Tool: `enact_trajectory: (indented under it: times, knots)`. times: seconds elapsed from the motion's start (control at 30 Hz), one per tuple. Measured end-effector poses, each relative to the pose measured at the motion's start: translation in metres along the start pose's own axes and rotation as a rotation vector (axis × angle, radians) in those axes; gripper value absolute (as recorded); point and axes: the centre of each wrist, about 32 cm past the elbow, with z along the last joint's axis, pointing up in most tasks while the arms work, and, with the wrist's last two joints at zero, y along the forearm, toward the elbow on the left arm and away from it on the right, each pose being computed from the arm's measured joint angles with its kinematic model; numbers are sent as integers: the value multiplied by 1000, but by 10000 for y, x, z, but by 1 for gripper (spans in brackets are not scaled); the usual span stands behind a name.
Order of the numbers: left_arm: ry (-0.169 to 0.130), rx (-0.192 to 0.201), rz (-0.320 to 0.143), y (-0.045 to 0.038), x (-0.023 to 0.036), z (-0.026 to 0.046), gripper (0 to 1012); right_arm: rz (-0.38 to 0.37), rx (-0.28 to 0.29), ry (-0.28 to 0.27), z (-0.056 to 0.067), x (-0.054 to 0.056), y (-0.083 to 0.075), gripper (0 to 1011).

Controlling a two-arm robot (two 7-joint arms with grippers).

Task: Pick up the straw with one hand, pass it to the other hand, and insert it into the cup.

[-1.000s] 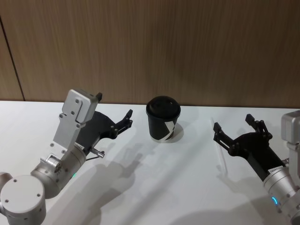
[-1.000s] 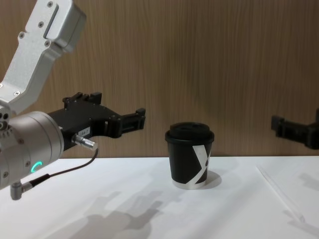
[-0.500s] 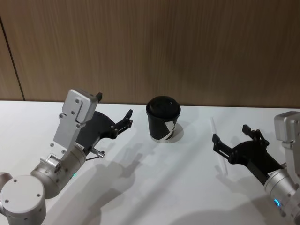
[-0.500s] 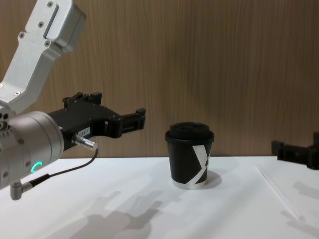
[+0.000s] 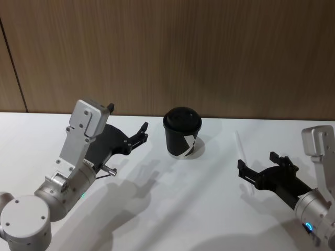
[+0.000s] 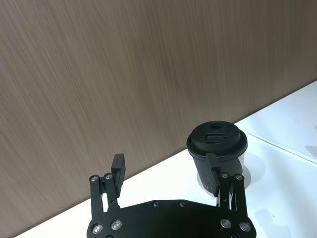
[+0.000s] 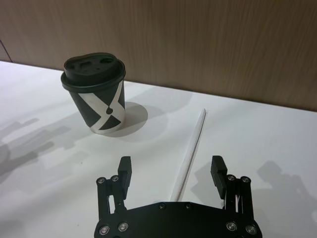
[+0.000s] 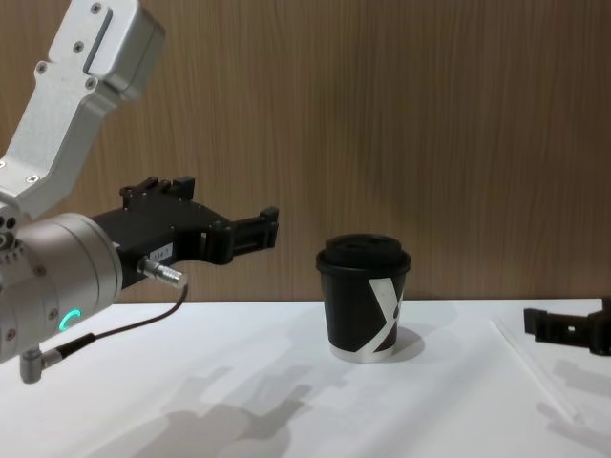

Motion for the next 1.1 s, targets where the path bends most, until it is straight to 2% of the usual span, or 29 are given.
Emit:
enact_trajectory:
  times: [1.1]
  knots:
    - [0, 0, 0, 0, 0, 0, 1000, -16, -129, 39, -25, -42, 138, 1001]
